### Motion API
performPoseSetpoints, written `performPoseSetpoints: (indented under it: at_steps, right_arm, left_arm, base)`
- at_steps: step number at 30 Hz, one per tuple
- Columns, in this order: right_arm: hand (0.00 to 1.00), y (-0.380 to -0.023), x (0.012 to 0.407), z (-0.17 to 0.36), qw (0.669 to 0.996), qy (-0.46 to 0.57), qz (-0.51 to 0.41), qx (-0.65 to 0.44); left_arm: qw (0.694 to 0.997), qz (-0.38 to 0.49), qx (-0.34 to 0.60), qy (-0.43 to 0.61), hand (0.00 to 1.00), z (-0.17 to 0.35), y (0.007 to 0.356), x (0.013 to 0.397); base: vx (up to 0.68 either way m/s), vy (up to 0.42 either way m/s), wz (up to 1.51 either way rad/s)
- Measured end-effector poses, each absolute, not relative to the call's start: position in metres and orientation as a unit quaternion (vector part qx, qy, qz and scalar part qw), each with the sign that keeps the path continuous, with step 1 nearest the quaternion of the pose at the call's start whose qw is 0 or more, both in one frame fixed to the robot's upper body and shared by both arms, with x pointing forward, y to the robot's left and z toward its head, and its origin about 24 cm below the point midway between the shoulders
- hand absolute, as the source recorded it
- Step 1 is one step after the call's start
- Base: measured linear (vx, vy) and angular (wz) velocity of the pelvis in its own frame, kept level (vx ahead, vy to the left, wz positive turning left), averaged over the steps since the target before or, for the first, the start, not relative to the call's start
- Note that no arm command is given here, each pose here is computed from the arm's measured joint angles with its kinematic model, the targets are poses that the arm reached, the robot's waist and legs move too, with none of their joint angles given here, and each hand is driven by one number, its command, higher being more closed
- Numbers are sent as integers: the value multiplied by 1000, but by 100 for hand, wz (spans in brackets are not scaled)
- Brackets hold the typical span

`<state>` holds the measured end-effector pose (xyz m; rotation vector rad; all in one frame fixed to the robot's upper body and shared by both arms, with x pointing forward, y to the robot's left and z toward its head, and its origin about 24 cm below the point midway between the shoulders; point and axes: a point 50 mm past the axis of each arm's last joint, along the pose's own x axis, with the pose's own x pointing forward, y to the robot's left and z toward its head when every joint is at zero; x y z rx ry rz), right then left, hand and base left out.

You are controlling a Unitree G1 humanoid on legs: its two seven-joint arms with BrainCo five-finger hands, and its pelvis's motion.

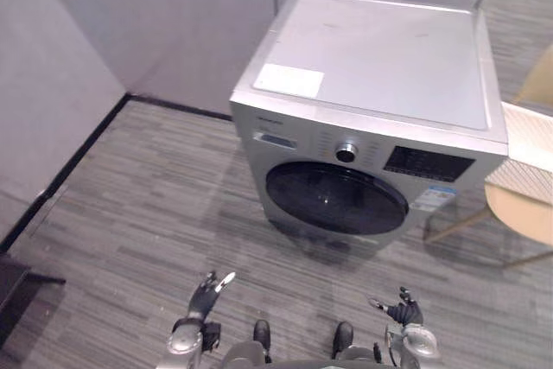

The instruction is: Pick up the laundry basket with both hands and put the clothes into the washing machine.

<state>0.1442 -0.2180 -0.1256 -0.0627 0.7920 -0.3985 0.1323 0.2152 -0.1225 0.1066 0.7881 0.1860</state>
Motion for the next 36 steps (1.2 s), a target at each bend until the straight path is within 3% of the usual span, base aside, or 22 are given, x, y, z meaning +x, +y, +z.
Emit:
performPoseSetpoints:
  at_steps: [7,18,25,36]
  right_arm:
    - [0,-232,142,-125,896,390,-209,-41]
    - [0,-210,145,-131,897,403,-182,-18]
    - [0,-202,113,-142,879,439,-186,-3]
    - [0,-197,136,-131,896,400,-190,16]
  left_arm:
    - [896,146,24,419,0,-136,206,120]
    - [881,153,53,445,0,-142,214,105]
    - [891,148,38,428,0,-140,200,123]
    - [898,160,-20,410,0,-137,168,132]
  base:
    - [53,128,126]
    - [250,147,85]
    - [315,-192,148]
    - [190,-224,52]
